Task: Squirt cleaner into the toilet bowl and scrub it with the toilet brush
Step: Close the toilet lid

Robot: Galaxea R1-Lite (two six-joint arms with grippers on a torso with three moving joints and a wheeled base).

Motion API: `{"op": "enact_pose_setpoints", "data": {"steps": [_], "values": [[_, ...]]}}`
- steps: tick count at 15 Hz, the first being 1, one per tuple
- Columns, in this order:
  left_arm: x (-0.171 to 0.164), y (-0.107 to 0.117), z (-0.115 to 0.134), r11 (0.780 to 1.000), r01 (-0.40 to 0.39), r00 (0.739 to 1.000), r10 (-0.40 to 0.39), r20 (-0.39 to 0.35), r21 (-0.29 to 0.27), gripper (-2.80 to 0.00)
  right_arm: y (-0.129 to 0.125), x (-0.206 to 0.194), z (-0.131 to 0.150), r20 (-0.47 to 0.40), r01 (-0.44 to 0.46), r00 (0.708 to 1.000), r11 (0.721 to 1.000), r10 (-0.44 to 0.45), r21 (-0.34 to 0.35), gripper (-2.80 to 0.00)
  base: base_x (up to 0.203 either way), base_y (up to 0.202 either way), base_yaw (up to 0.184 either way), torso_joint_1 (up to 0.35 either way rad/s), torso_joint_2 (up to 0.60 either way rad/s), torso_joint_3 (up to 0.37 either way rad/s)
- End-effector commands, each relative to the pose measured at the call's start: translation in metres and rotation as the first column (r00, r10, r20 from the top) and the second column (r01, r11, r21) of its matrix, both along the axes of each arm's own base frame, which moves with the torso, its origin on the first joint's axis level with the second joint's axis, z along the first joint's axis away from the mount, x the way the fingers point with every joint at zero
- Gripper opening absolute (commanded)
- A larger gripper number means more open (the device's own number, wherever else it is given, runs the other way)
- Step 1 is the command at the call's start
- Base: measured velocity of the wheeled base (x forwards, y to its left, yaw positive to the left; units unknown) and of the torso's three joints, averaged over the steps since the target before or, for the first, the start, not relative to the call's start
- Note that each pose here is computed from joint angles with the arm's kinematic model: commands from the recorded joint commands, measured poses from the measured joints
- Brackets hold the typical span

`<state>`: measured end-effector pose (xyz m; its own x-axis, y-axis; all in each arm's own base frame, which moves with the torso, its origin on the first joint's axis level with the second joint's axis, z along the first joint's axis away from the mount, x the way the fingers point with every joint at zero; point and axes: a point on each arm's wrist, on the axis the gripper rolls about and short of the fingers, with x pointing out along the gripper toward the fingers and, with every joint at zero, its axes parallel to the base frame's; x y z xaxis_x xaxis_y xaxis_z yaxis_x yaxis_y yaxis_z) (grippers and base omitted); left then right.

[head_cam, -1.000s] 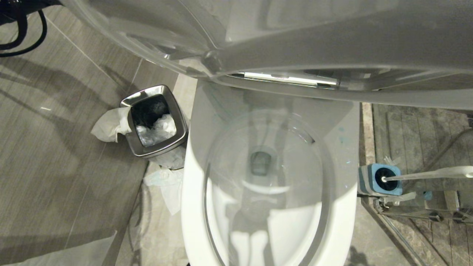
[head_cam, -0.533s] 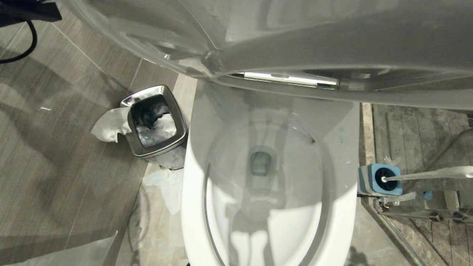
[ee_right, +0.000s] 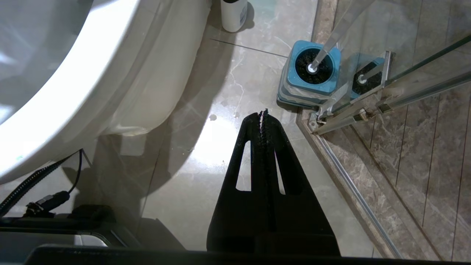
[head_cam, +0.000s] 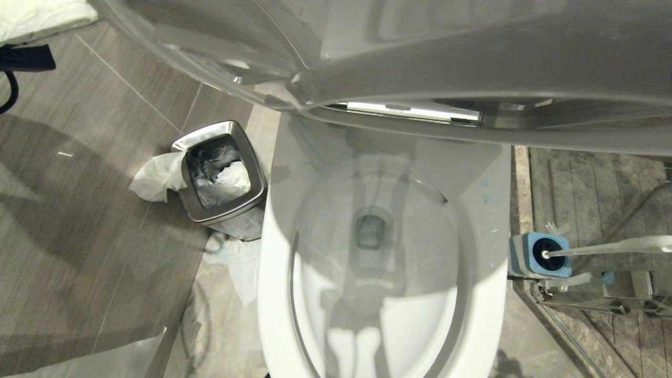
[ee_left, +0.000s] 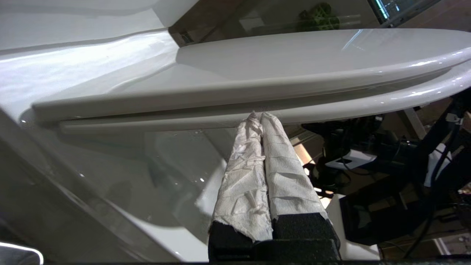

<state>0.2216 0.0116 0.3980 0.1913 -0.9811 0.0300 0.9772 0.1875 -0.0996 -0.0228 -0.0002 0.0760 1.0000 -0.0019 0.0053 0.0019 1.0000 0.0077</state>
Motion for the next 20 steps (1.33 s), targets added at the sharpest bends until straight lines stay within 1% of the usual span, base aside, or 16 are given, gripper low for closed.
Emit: {"op": "enact_pose_setpoints", "data": {"steps": [1, 3, 7, 8, 11, 15, 20], "values": [[-0.018, -0.004, 0.000, 1.000, 0.014, 1.000, -0.014, 0.007, 0.006, -2.80, 0.000, 0.000, 0.000, -0.001, 0.000, 1.000, 1.000, 0.000, 0.000, -2.80, 0.000, 0.000, 0.000, 0.000, 0.00, 0.000], [-0.031, -0.008, -0.006, 1.000, 0.023, 1.000, -0.023, -0.006, 0.004, -2.80, 0.000, 0.000, 0.000, -0.001, 0.000, 1.000, 1.000, 0.000, 0.000, -2.80, 0.000, 0.000, 0.000, 0.000, 0.00, 0.000], [-0.063, -0.014, -0.026, 0.999, 0.034, 0.998, -0.035, -0.050, -0.003, -2.80, 0.000, 0.000, 0.000, -0.001, -0.001, 1.000, 1.000, 0.001, 0.000, -2.80, 0.000, 0.000, 0.000, 0.000, 0.00, 0.000], [-0.069, -0.017, -0.029, 0.999, 0.051, 0.997, -0.051, -0.057, -0.004, -2.80, 0.000, 0.000, 0.000, -0.001, 0.000, 1.000, 1.000, 0.000, 0.000, -2.80, 0.000, 0.000, 0.000, 0.000, 0.00, 0.000], [-0.071, -0.025, -0.035, 0.995, 0.099, 0.993, -0.099, -0.061, -0.004, -2.80, 0.000, 0.000, 0.000, -0.001, 0.000, 1.000, 1.000, 0.000, 0.000, -2.80, 0.000, 0.000, 0.000, 0.000, 0.00, 0.000], [-0.074, -0.042, -0.033, 0.977, 0.213, 0.976, -0.213, -0.036, 0.000, -2.80, 0.000, 0.000, 0.000, -0.001, 0.000, 1.000, 1.000, 0.000, 0.000, -2.80, 0.000, 0.000, 0.000, 0.000, 0.00, 0.000], [-0.073, -0.057, -0.027, 0.952, 0.307, 0.952, -0.307, -0.005, 0.005, -2.80, 0.000, 0.000, 0.000, -0.001, 0.000, 1.000, 1.000, 0.000, 0.000, -2.80, 0.000, 0.000, 0.000, 0.000, 0.00, 0.000]]}}
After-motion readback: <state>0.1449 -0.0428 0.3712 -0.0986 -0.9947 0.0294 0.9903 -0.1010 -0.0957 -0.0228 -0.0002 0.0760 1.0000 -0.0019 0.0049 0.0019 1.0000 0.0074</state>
